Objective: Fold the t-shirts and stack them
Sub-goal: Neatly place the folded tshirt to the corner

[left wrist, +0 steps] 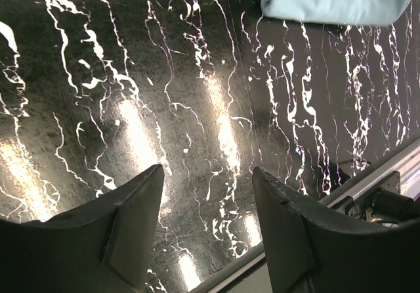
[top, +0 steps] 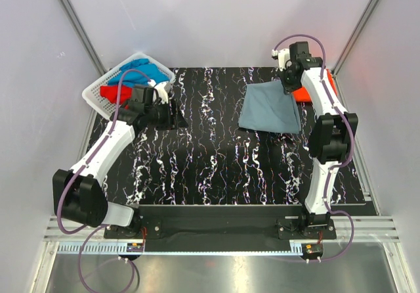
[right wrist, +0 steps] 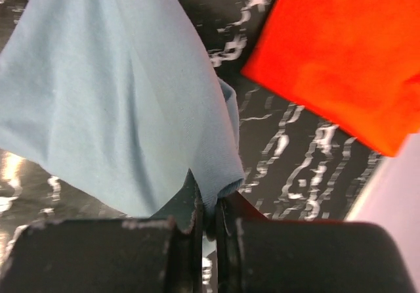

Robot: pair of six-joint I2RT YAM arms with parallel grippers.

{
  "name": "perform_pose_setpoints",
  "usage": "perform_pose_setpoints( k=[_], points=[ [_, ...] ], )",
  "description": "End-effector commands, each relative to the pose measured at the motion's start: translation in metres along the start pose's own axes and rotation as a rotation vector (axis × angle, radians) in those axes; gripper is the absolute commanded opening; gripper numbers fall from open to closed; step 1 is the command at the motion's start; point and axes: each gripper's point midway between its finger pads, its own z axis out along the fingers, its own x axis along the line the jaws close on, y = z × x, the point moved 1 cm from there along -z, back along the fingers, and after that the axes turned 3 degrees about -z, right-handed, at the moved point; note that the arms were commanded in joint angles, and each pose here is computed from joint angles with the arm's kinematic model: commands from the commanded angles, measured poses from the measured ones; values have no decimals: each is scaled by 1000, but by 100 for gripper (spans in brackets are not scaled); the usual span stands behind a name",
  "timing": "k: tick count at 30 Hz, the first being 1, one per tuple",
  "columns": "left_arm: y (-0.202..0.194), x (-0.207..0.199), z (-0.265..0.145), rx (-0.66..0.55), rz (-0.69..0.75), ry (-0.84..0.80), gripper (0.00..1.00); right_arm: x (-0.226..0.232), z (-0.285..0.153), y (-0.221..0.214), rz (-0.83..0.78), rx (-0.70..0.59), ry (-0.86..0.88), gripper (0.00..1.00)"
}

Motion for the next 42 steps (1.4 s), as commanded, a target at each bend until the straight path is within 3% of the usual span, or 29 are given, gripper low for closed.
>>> perform_pose_setpoints(
  k=[1, 9, 23, 42],
  points=[
    [5, -9, -3, -24, 31, -60, 62, -40, -22, 32, -99, -98, -150, 0],
    [2, -7, -3, -13, 26, -69, 62, -69, -32, 56, -205, -169, -243, 0],
    [-1, -8, 0, -3, 19, -87, 62, -136, -46, 60, -212, -178, -384, 0],
    [-2, -6, 0, 4, 23, -77, 62, -186, -34, 65, -175, -269, -456, 0]
  ],
)
